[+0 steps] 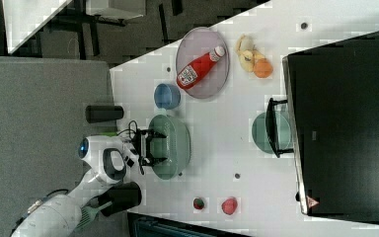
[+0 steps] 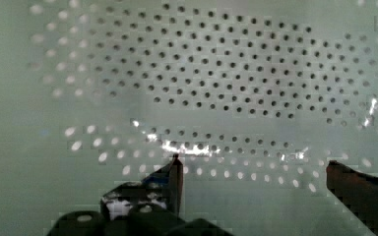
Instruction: Drag strainer right to left.
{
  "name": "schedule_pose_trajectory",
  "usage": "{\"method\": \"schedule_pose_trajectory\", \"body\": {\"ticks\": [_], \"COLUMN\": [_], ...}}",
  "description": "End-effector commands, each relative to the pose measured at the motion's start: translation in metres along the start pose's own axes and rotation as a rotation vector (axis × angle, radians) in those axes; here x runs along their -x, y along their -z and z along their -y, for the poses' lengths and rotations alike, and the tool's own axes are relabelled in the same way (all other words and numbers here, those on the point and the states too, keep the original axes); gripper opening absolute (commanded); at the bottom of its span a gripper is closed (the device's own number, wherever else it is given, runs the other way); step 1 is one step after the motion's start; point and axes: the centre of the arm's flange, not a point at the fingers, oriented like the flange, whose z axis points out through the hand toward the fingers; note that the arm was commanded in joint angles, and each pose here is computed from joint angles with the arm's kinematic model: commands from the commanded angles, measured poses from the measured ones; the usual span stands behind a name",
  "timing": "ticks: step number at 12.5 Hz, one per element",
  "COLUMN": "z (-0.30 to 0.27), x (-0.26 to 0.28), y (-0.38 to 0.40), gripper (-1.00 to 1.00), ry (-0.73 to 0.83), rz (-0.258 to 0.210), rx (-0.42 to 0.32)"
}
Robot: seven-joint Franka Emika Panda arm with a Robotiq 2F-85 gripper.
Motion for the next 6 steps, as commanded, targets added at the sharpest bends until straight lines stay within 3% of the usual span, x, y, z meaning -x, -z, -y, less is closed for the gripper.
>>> {"method": "schedule_pose_trajectory", "body": {"ticks": [1, 6], "z": [-0.006, -0.006], "x": [0.035, 0.075], "y": [0.015, 0.013], "gripper": [1.0, 1.0], "ry": [0.002, -0.065], "rz": [0.02, 0.054], "rx": [-0.015, -0.029]}}
